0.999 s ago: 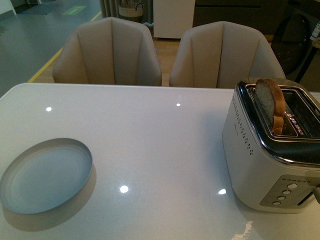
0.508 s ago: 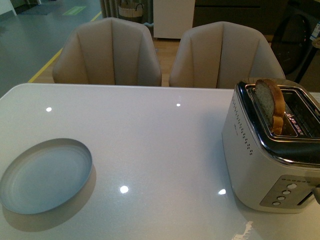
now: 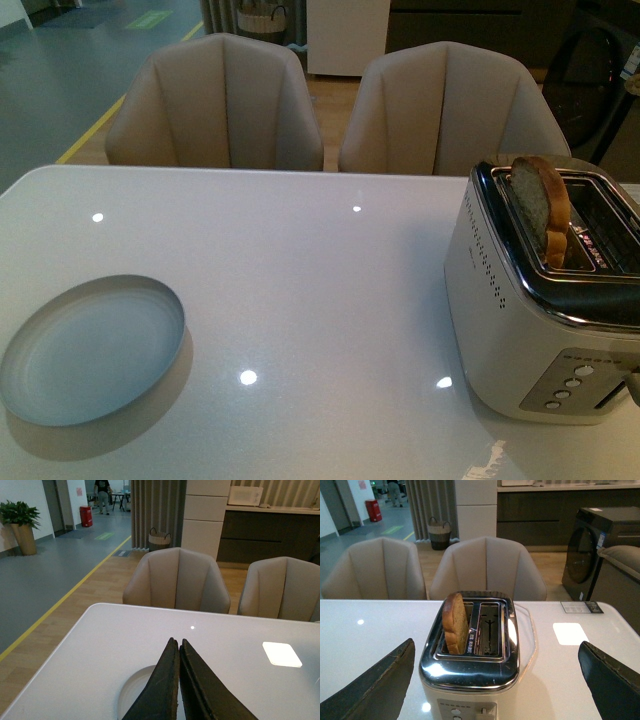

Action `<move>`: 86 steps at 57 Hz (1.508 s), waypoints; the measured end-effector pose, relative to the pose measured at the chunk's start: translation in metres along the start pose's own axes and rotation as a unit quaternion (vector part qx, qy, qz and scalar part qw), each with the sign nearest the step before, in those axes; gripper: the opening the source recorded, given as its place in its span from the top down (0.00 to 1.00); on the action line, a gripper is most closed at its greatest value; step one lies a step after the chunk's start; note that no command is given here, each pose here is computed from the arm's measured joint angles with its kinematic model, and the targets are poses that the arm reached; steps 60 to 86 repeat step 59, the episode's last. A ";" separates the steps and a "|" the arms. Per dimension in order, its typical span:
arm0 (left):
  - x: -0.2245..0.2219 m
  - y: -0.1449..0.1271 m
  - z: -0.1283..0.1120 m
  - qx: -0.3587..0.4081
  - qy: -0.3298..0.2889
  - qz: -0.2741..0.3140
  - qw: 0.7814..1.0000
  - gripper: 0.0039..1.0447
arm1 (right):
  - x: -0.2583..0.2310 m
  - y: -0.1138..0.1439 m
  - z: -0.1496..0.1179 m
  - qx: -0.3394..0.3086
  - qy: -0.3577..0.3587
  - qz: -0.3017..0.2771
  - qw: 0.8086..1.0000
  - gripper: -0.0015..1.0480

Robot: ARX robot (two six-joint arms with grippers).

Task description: Left arm holds plate, right arm toasts bread

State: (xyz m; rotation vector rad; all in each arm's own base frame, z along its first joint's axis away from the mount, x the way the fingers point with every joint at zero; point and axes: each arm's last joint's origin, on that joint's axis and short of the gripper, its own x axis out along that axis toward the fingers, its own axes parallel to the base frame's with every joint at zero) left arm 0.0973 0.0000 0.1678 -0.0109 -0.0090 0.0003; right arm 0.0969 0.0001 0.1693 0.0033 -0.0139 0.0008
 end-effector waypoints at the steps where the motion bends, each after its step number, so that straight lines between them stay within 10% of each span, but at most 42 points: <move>1: 0.000 0.000 0.000 0.000 0.000 0.000 1.000 0.97 | 0.000 0.000 0.000 0.000 0.000 0.000 1.000 0.09; 10: 0.000 0.000 0.000 0.000 0.000 0.000 1.000 0.96 | 0.000 0.000 0.000 0.000 0.000 0.000 1.000 0.09; 39: 0.000 0.000 0.000 0.000 0.000 0.000 1.000 0.06 | 0.000 0.000 0.000 0.000 0.000 0.000 1.000 0.09; 86: 0.000 0.000 0.000 0.001 0.000 0.000 1.000 0.07 | 0.000 0.000 0.000 0.000 0.000 0.000 1.000 0.09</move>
